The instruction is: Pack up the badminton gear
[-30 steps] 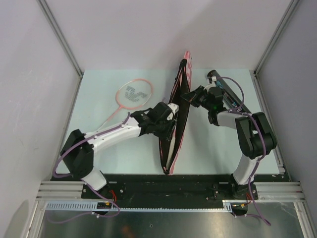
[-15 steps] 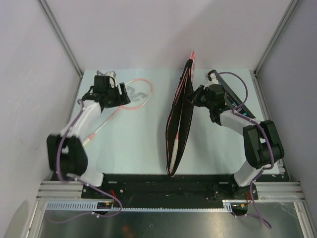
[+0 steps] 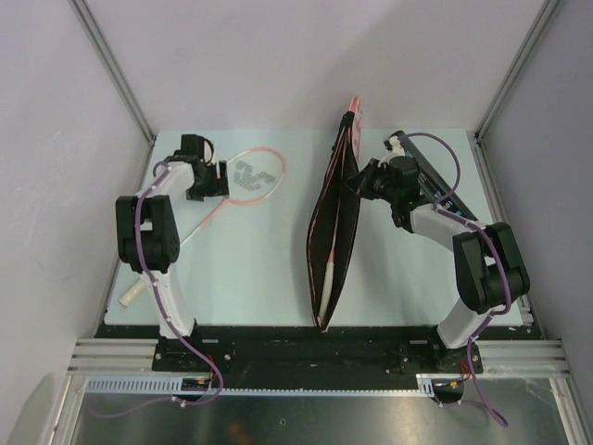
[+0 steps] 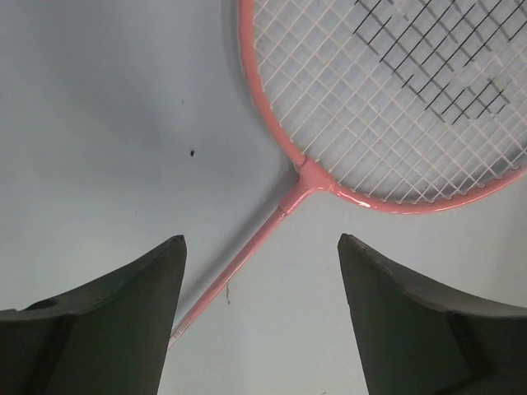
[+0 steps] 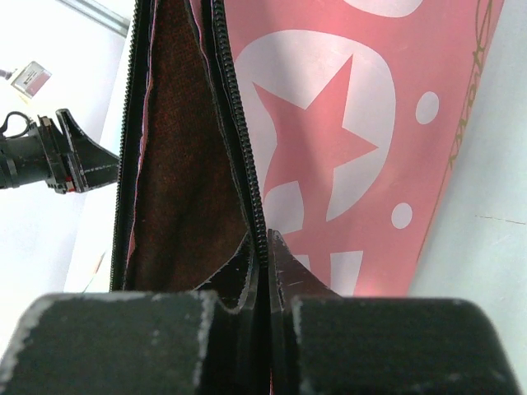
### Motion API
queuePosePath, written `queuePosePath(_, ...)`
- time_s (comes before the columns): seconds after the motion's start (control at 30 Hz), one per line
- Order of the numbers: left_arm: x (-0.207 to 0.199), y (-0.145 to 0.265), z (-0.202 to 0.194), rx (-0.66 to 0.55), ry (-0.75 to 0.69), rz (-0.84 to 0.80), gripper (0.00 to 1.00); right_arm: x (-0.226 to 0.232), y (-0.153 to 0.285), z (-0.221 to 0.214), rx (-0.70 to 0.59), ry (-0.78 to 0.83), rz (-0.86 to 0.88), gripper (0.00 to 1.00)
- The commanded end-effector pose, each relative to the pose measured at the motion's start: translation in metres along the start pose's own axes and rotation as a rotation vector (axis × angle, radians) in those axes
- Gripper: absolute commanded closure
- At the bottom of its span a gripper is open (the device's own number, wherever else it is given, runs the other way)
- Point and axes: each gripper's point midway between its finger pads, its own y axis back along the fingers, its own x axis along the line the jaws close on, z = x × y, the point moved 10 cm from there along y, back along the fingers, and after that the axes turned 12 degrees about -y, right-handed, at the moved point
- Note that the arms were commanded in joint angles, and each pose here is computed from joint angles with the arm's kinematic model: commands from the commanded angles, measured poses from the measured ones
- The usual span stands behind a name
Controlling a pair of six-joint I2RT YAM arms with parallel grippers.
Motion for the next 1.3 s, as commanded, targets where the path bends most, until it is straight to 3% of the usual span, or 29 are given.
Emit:
queuePosePath(0.0,0.003,-0.003,-0.001,0.043,-0.079,0.021,0.22,0.011,0.001,0.007,0.013,0.039,0.049,1.0)
queuePosePath(0.33,-0.001,-0.021,-0.025,0.153,-0.076,0.073,0.27,0.011,0.002,0.012,0.0,0.027,0.071,1.0)
queuePosePath(0.53,-0.015,-0.034,-0.032,0.209,-0.109,0.108,0.61,0.012,0.002,0.012,-0.001,0.026,0.074,1.0)
queuePosePath(0.7,-0.041,-0.036,-0.035,0.241,-0.08,0.121,0.71,0.014,0.002,0.011,-0.005,0.029,0.066,1.0)
queuePosePath(0.8,-0.057,-0.028,-0.031,0.221,-0.022,-0.011,0.79,0.016,0.002,0.009,-0.006,0.031,0.066,1.0)
queuePosePath(0.9,-0.074,-0.017,-0.022,0.196,-0.015,-0.02,0.84,0.02,0.002,0.007,-0.008,0.037,0.071,1.0)
queuePosePath(1.03,-0.096,-0.008,-0.023,0.214,0.1,-0.181,0.99,0.022,0.001,0.005,-0.009,0.038,0.069,1.0)
queuePosePath(1.23,-0.134,0.012,-0.027,0.234,0.224,-0.26,0.99,0.024,0.0,0.002,-0.01,0.044,0.067,1.0)
queuePosePath(1.27,-0.137,0.014,-0.024,0.221,0.217,-0.26,0.94,0.024,-0.001,0.002,-0.011,0.043,0.064,1.0)
